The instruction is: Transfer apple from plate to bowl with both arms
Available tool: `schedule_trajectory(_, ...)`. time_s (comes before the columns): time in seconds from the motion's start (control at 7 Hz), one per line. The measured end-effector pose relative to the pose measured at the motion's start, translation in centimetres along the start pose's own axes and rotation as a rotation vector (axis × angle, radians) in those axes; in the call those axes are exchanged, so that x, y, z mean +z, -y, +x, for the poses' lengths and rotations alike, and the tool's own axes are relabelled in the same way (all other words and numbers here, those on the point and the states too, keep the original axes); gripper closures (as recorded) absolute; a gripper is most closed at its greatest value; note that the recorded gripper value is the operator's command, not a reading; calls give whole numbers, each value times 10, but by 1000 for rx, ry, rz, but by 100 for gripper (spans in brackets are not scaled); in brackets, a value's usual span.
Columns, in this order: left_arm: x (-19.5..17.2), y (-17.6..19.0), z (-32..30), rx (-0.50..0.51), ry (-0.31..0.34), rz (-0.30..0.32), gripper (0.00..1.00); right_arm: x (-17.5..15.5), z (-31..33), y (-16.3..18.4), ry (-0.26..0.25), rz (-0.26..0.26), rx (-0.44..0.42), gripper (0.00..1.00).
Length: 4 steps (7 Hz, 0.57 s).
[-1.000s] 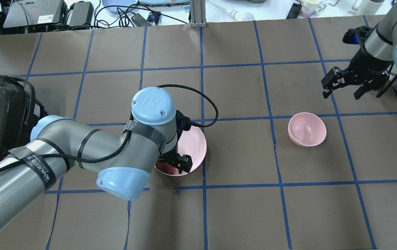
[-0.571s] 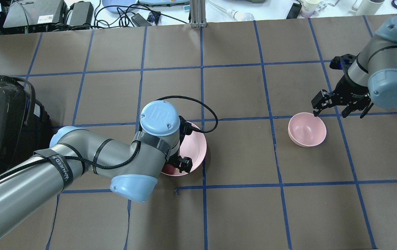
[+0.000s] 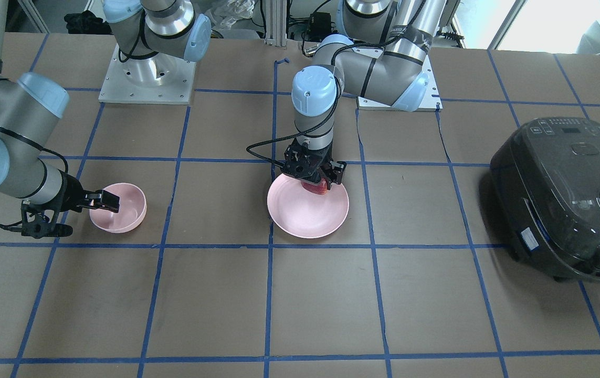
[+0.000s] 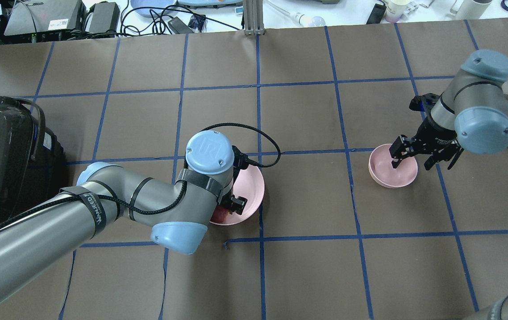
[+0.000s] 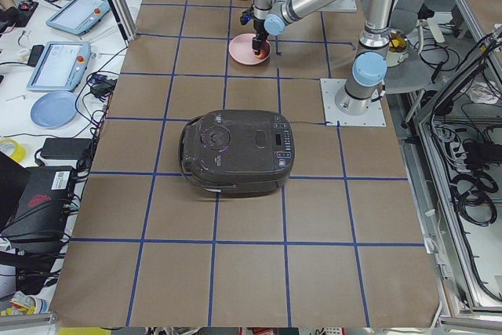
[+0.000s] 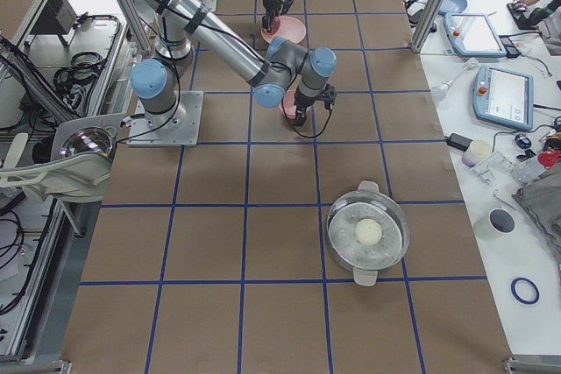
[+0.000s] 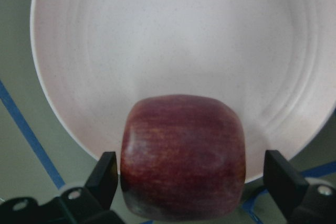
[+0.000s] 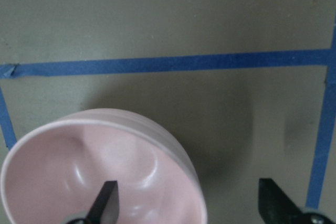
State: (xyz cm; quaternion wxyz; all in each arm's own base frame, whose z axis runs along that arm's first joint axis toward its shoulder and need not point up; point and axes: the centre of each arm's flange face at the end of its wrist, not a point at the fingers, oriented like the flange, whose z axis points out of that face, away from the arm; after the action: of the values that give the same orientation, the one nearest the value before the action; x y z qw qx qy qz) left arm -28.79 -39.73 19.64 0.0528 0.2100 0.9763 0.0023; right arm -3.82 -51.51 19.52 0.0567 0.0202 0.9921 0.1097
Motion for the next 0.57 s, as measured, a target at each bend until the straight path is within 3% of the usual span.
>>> schedule_trajectory(0.29, -18, 11, -6, -10, 2, 45, 81, 3, 0, -2, -5, -10, -14, 100)
schedule_trajectory(0.57, -59, 48, -22, -102, 4, 111, 80, -8, 1, -1, -11, 2, -13, 100)
